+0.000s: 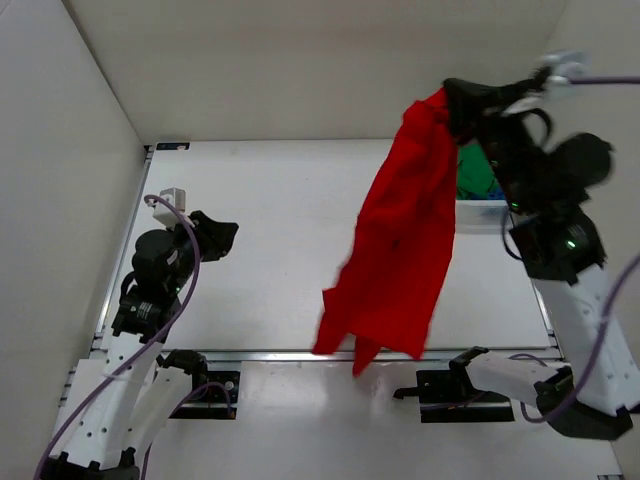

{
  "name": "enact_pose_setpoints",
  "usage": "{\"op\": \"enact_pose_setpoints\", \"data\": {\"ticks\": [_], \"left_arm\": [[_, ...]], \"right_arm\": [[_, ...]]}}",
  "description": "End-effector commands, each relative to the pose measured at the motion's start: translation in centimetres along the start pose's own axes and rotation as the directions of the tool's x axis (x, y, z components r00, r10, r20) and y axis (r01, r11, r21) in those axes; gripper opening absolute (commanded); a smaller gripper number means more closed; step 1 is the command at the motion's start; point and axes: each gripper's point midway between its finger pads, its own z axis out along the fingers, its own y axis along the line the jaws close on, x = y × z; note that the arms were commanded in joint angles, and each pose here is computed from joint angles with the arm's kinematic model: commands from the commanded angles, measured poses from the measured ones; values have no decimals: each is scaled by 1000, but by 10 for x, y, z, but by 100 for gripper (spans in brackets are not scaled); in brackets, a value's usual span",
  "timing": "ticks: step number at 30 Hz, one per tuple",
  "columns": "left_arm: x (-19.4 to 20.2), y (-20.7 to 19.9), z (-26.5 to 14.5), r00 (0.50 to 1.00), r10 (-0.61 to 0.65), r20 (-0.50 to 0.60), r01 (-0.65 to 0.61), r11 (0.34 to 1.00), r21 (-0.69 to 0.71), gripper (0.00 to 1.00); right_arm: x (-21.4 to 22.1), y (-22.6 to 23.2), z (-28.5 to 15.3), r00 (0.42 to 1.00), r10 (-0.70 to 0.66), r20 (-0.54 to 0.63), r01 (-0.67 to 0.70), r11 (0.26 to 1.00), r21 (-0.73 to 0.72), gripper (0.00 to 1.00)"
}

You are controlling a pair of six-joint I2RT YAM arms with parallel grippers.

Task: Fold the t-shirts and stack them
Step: Move the tshirt to the center of the board, then flatten out the tshirt

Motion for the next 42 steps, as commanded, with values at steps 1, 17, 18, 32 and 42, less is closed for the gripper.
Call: {"op": "enact_pose_setpoints", "data": {"ticks": [1,17,18,32,42], "left_arm": [[6,14,-5,998,-59,-27,57,995,-76,42],[137,-17,26,901,-136,-412,179,982,68,51],[139,-24,29,899,-133,-417,188,977,95,51],[206,-71,40,781,-135,-610,268,954,133,51],[210,-62,30,762,-161,-628,292,950,111,50]], "right_arm": [[149,42,38,934,43,-354,-97,986,-135,1],[385,15,-32,565,115,-817,-111,992,62,56],[379,5,-35,580,137,-803,-108,990,90,56],[468,2,-237,69,103,-992,-35,994,101,53],[495,6,-324,-164,134,-977,-39,989,142,60]]}}
